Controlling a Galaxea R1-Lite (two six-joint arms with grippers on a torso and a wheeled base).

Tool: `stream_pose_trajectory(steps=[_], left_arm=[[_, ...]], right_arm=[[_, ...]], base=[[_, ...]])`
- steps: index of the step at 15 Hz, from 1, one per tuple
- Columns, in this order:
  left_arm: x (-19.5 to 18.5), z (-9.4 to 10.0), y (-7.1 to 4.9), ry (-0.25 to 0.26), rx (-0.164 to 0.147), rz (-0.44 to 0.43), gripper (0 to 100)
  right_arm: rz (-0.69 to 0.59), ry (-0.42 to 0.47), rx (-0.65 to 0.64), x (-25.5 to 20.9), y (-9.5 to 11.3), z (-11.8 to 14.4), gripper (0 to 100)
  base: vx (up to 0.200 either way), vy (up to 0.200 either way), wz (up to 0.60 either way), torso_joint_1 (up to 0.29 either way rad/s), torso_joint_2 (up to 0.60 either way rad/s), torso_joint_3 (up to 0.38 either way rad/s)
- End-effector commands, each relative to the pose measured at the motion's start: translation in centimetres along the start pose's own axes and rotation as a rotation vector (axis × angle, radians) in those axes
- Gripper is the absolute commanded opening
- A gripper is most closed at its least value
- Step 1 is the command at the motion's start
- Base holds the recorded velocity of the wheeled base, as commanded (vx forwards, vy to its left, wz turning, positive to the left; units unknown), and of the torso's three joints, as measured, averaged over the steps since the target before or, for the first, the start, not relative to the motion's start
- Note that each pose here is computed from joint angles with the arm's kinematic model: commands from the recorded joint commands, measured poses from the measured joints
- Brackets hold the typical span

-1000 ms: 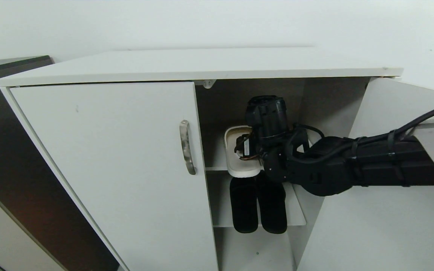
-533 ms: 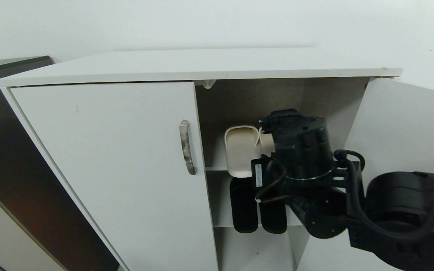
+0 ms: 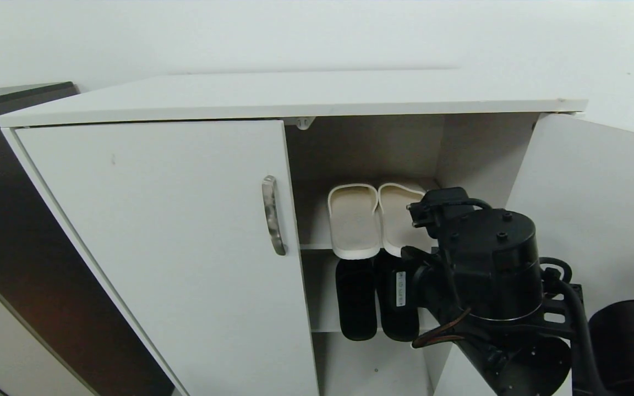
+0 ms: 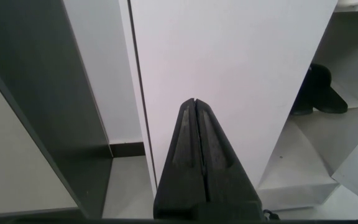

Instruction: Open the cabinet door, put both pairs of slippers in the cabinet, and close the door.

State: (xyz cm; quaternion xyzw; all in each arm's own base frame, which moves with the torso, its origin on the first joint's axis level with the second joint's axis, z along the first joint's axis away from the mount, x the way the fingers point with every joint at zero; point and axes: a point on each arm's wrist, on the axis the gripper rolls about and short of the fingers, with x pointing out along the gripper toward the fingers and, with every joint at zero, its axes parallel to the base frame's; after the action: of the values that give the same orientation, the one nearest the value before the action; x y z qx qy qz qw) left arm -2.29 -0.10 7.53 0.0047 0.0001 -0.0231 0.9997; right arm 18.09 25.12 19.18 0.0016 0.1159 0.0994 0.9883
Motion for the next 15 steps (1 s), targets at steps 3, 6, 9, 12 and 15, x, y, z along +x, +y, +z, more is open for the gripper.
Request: stream_pose_trajectory(steps=[3,6,9,12,15], left_arm=[[0.01,0.00,0.00,0.001,0.000,0.000,0],[0.01,0.00,0.00,0.001,0.000,0.000,0],[0.01,0.00,0.00,0.001,0.000,0.000,0],[0.01,0.00,0.00,0.001,0.000,0.000,0],[0.01,0.00,0.00,0.001,0.000,0.000,0]], right_arm=[[0.002,0.003,-0.005,0.20,0.23,-0.39,0],[-0.003,0.012,-0.015,0.42,0.29,-0.96,0],[-0.003,0.015,-0.017,0.43,0.24,-1.21,0],[-0.003,0.015,-0.017,0.36,0.14,-1.32,0],[0.003,-0.007,-0.001,0.27,0.08,-1.22,0]], base=[[0.000,0.000,0.00,0.000,0.00,0.000],[-0.200,0.000,0.00,0.005,0.00,0.001],[-0.200,0.000,0.00,-0.001,0.00,0.004],[-0.200,0.000,0.00,0.002,0.00,0.002],[-0.200,0.000,0.00,0.001,0.00,-0.001]])
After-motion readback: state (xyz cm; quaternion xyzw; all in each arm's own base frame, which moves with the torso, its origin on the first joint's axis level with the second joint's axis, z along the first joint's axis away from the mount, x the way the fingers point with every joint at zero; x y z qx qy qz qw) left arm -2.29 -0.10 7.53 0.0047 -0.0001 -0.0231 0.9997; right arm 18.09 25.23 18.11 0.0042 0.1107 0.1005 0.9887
